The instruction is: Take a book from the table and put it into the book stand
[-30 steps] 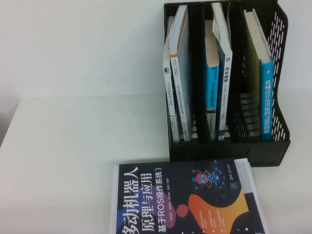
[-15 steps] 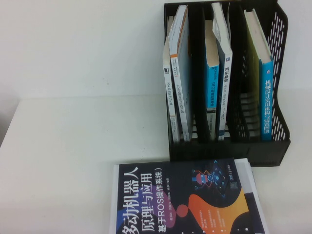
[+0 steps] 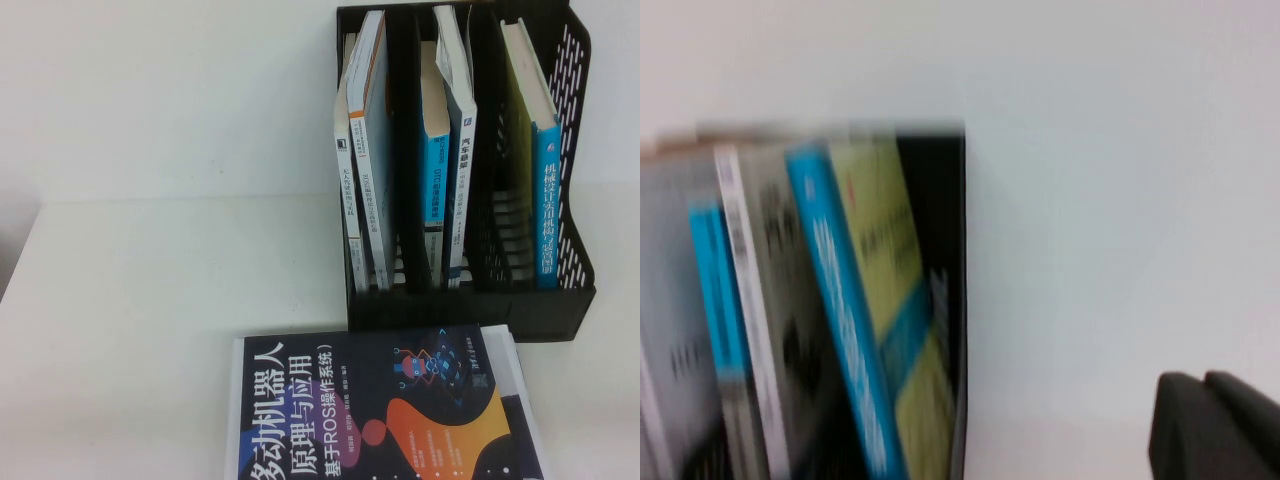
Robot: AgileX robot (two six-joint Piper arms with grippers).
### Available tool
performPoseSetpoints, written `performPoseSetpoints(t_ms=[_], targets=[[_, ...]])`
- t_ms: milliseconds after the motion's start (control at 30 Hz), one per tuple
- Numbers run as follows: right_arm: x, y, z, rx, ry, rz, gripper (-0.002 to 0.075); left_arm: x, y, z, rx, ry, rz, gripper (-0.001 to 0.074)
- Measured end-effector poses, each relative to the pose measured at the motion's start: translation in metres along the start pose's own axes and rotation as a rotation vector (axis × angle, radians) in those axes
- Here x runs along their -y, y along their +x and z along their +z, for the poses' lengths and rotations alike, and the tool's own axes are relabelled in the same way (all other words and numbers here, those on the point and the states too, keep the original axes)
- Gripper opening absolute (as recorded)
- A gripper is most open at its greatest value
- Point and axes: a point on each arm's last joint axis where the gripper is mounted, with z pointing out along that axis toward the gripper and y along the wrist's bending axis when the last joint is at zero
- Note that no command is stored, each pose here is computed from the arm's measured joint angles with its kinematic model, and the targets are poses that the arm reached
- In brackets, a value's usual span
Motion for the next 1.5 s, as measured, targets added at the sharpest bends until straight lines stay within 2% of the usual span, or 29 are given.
performPoseSetpoints(t_ms=[167, 333, 600, 700, 900, 1000, 1133, 1300, 1500], targets=[[0.000, -0.019, -0.002, 0.212, -0.004, 0.006, -0.0003, -0.001, -0.020, -0.002, 0.225, -0.010, 0.000, -0.0002], [-0.001, -0.030, -0.005, 0.335, -0.008, 0.010, -0.0003, -0.001, -0.030, -0.005, 0.339, -0.015, 0.000, -0.0002], [0.000, -0.040, -0.009, 0.449, -0.005, 0.018, -0.0003, -0.002, -0.031, -0.006, 0.352, -0.017, -0.008, -0.0002], [0.000, -0.039, -0.009, 0.445, -0.005, 0.030, -0.0003, -0.001, -0.031, -0.003, 0.272, -0.013, -0.027, -0.0002], [0.000, -0.053, -0.007, 0.288, -0.012, 0.080, -0.0003, 0.004, -0.078, -0.005, 0.127, 0.026, -0.198, -0.0002], [-0.001, -0.074, -0.012, 0.218, -0.011, 0.080, -0.0003, 0.008, -0.102, -0.002, 0.032, 0.053, -0.212, -0.0002], [-0.001, -0.097, -0.020, 0.099, -0.008, 0.079, -0.0003, 0.014, -0.124, 0.017, -0.189, 0.079, -0.206, -0.0003], [-0.003, -0.125, -0.017, -0.101, -0.007, 0.092, -0.0003, 0.019, -0.133, 0.047, -0.441, 0.094, -0.202, -0.0003], [-0.009, -0.134, 0.011, -0.478, -0.038, 0.165, -0.0003, 0.022, -0.113, 0.081, -0.633, 0.088, -0.269, -0.0003]])
